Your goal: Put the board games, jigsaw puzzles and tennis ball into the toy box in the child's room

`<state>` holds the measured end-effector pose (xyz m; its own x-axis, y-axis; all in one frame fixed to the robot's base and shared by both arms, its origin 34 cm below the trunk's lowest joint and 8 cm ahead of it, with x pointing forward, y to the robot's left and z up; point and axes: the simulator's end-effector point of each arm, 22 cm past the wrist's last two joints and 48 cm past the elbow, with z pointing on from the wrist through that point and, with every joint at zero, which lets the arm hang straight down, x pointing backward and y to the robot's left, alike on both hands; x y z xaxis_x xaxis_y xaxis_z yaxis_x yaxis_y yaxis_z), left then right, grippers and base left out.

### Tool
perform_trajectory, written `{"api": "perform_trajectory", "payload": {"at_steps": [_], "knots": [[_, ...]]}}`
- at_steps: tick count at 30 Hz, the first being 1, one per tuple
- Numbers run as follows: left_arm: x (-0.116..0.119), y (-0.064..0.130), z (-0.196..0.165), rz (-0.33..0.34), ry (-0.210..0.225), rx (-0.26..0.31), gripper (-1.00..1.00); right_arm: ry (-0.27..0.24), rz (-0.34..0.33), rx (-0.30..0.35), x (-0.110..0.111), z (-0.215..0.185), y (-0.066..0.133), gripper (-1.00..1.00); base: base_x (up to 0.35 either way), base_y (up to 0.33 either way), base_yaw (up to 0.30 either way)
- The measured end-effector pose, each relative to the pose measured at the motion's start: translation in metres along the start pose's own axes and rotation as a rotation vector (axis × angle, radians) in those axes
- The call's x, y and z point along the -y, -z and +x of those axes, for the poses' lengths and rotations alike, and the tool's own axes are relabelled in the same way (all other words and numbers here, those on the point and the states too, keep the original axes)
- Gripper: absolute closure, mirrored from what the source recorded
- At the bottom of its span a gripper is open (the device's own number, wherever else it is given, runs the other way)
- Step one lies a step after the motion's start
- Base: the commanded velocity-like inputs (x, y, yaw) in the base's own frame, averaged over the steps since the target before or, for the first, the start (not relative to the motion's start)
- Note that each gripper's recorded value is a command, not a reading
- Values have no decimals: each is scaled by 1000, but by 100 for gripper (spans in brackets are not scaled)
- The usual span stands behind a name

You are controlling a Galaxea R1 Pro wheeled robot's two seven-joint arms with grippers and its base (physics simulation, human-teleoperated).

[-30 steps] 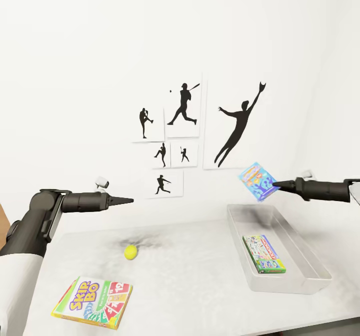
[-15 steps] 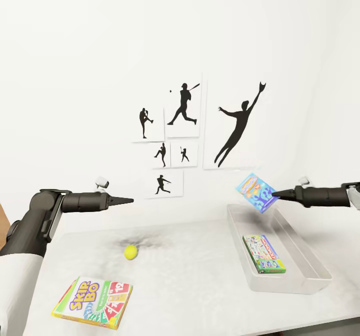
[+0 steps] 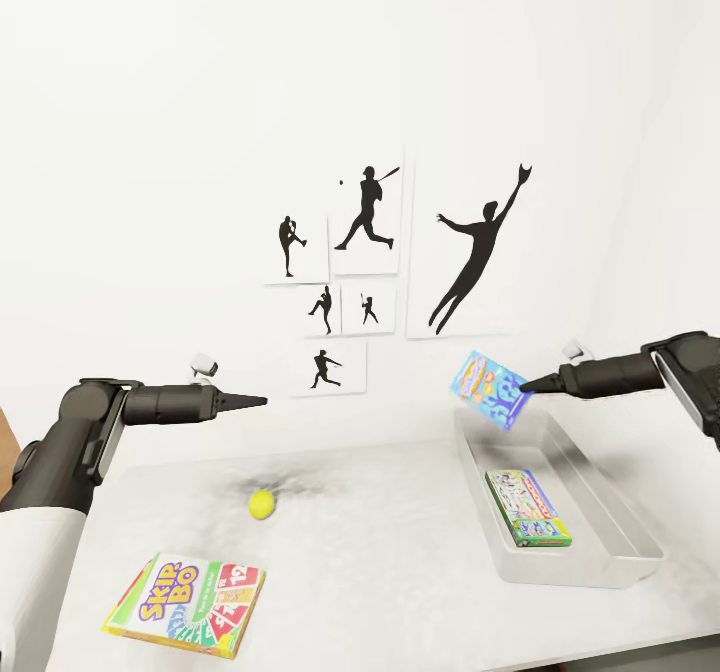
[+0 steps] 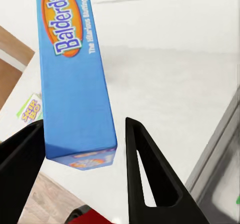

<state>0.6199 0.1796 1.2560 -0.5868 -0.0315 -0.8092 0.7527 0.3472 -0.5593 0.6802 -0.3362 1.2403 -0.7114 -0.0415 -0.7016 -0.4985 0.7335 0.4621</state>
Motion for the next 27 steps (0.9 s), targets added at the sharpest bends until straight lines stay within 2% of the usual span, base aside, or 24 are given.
{"api": "perform_trajectory", "payload": {"at_steps": [4, 9, 13, 17, 20, 22, 27], "knots": [[0, 0, 0, 0, -1, 0, -100, 45, 6, 26, 0, -15, 7, 100, 0, 0, 0], [0, 0, 0, 0, -1, 0, -100, 31, 19, 36, 10, -20, 10, 100, 0, 0, 0], [0, 0, 0, 0, -2, 0, -100, 60, 76, 14, 25, -17, 12, 100, 0, 0, 0], [0, 0, 0, 0, -2, 1, -100, 46, 91, 10, 33, -18, 15, 100, 0, 0, 0], [1, 0, -1, 1, 0, 1, -100, 51, 77, 33, 35, -29, 21, 100, 0, 0, 0], [3, 0, -2, 4, -4, 3, -100, 46, 43, 40, 31, -33, 20, 100, 0, 0, 0], [19, 2, -13, 5, -60, 12, -100, 63, 18, 9, 20, -41, 15, 100, 0, 0, 0]]}}
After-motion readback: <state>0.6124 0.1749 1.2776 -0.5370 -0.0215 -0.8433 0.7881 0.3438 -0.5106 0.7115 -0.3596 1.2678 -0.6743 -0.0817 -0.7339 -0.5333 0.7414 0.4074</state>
